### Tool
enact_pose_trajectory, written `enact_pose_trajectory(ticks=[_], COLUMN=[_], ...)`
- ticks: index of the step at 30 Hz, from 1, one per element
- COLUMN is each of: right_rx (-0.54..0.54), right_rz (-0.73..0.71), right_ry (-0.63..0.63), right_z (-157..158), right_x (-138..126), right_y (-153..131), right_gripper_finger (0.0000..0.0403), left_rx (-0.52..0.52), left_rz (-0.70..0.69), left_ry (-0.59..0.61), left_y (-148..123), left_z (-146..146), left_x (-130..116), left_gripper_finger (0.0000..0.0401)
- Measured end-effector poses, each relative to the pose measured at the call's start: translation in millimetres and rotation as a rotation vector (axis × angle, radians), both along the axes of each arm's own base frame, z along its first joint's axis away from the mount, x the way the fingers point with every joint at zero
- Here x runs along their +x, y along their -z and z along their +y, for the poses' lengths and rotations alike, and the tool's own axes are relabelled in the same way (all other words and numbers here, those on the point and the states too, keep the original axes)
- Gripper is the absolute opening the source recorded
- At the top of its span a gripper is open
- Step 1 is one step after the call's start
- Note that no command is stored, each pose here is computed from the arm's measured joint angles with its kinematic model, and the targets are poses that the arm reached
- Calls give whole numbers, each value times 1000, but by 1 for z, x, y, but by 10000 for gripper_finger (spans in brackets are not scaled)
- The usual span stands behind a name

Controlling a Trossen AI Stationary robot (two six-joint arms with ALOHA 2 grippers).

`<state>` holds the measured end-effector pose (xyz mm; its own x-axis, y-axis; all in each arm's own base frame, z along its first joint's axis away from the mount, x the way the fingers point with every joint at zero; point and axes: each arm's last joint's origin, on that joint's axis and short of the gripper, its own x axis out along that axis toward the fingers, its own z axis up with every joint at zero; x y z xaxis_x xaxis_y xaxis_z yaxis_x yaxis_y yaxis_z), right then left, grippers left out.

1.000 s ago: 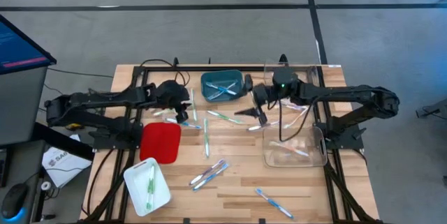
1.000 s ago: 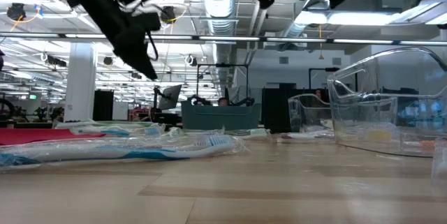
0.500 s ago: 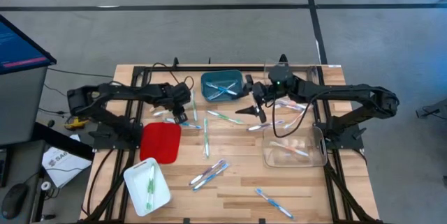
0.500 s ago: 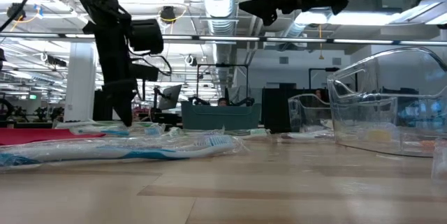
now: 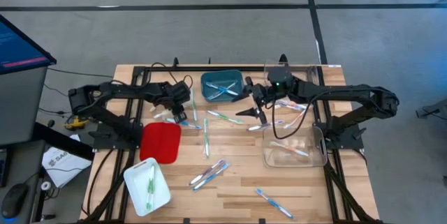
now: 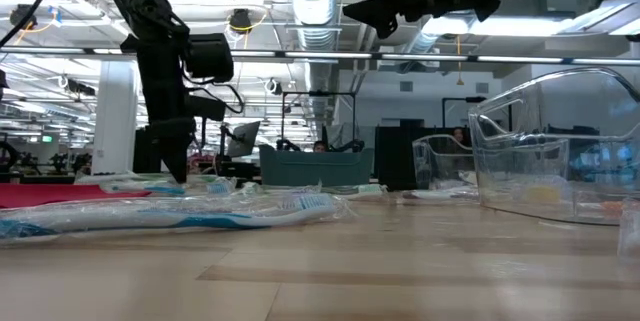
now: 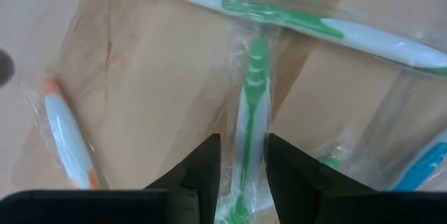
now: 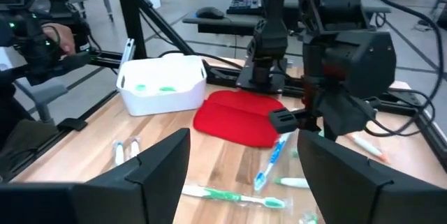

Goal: Pick & Place Toothbrushes
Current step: Put the green toothbrush into the white bin

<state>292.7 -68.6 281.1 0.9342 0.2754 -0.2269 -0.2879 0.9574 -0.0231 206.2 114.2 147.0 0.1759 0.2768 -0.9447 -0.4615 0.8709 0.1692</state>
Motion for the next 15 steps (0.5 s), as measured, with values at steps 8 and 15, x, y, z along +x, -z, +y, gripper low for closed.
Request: enact_pose_trajectory(ticks=[8, 15], right_rx=[-3, -15], right_rz=[-1, -5], right_ry=[-7, -9], right_z=[2, 2], right_x=[0, 0], right_y=[0, 0], right_gripper_finger=[260, 260], left_rx=[-27, -79], left_rz=[-13, 23], left_ry=[-13, -5], left_y=[0, 12], left_z=[5, 5], left_x=[-3, -1], left_gripper_finger=[103, 103])
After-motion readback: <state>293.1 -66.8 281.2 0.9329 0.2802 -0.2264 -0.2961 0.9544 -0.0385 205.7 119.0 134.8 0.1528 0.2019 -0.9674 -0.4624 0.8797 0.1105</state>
